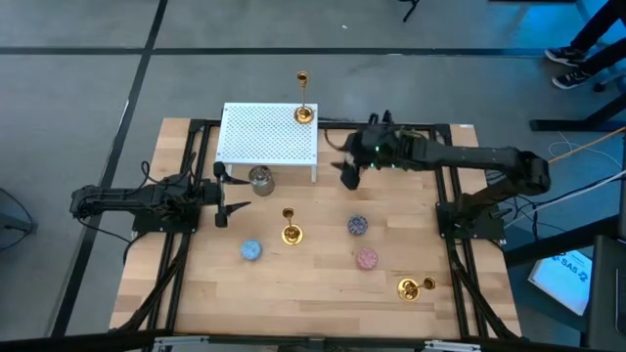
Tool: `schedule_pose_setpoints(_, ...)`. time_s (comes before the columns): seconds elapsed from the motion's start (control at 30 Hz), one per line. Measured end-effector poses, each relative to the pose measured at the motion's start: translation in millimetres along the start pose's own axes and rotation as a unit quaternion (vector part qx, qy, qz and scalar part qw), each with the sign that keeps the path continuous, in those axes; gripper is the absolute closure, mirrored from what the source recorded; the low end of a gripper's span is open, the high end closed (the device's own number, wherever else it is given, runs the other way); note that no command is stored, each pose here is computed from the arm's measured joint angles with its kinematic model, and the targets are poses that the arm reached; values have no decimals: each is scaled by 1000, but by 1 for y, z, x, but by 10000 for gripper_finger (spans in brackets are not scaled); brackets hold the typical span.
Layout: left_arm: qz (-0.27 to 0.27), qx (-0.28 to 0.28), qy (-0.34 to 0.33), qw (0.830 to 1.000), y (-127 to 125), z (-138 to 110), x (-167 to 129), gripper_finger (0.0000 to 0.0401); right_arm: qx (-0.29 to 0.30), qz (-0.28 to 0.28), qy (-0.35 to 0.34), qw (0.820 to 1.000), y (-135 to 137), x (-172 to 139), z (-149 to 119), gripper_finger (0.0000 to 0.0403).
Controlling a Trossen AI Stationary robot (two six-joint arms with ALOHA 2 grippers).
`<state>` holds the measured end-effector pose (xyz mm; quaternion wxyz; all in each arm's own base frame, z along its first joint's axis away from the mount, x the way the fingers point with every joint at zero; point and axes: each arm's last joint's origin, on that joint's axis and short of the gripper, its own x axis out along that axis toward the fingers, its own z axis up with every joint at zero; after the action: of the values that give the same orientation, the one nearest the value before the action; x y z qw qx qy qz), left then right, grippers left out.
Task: Pick & Place candle stick holders
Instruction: Put the center gold candle holder on the shelf
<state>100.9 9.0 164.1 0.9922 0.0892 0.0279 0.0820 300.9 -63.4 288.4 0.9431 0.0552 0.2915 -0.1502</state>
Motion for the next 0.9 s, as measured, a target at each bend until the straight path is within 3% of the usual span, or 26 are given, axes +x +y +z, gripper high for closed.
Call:
schedule_pose_setpoints(0.47,0,0,0,1000,0,0,0,127,-69,89,-2,994,64,-8,-14,151)
schedule_pose_setpoints(0.73,0,0,0,1000,0,0,0,127,-63,114,0,991,82,-12,-18,151)
schedule_pose_setpoints(0.9,0,0,0,1000,0,0,0,127,-20,137,-5,990,91,-11,-18,151)
